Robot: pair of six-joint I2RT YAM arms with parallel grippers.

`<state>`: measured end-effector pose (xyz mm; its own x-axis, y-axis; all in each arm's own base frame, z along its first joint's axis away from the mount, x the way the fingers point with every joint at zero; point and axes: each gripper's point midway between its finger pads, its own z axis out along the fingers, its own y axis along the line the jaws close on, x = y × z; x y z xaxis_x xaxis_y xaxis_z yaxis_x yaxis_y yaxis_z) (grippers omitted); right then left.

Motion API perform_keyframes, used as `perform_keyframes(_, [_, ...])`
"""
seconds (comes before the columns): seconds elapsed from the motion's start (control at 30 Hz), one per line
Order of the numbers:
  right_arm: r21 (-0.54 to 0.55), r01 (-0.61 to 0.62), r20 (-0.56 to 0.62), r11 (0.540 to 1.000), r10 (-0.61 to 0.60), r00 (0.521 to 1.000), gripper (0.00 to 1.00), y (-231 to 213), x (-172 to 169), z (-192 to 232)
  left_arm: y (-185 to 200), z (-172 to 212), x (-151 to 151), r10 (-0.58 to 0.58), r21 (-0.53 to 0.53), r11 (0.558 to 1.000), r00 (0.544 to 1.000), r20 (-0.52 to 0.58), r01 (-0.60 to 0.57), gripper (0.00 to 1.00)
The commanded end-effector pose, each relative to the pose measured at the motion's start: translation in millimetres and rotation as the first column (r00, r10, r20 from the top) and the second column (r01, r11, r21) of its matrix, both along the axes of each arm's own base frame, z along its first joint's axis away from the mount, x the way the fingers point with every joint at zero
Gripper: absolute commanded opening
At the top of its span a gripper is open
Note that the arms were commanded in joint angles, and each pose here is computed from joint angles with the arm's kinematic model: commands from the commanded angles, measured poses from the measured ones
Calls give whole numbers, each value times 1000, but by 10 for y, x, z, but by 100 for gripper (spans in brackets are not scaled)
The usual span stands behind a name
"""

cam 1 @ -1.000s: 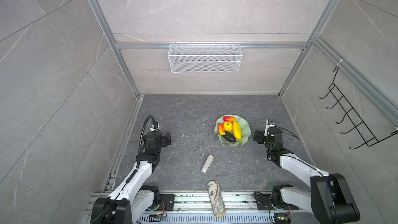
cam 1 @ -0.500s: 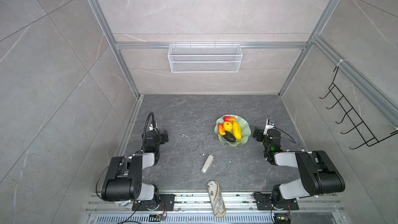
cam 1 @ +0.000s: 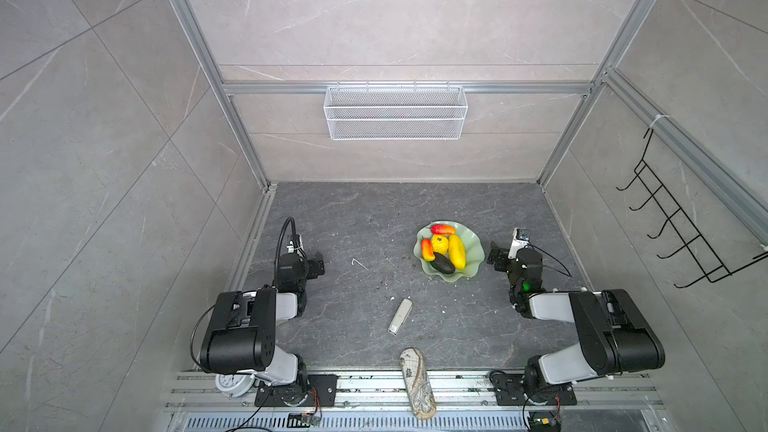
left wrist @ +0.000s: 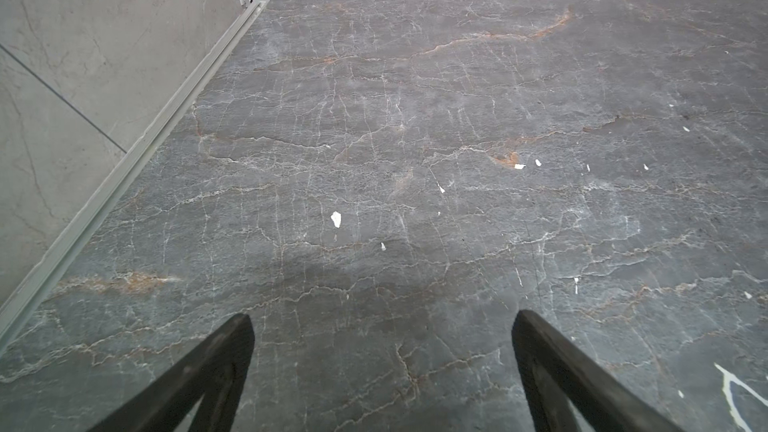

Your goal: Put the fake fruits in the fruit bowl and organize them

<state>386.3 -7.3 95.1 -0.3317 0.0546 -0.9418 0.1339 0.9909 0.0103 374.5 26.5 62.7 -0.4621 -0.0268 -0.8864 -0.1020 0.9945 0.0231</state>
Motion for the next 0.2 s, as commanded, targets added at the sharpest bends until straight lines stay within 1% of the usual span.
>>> perform_keyframes(0.0, [-9, -61, 2, 998, 61, 998, 100, 98, 21, -6, -7, 228, 110, -7, -5, 1000, 996, 87, 7, 100])
perform_keyframes(0.17, [-10, -60, 6, 998, 60, 998, 100, 93, 21, 3, -7, 233, 110, -7, -5, 1000, 996, 88, 7, 100])
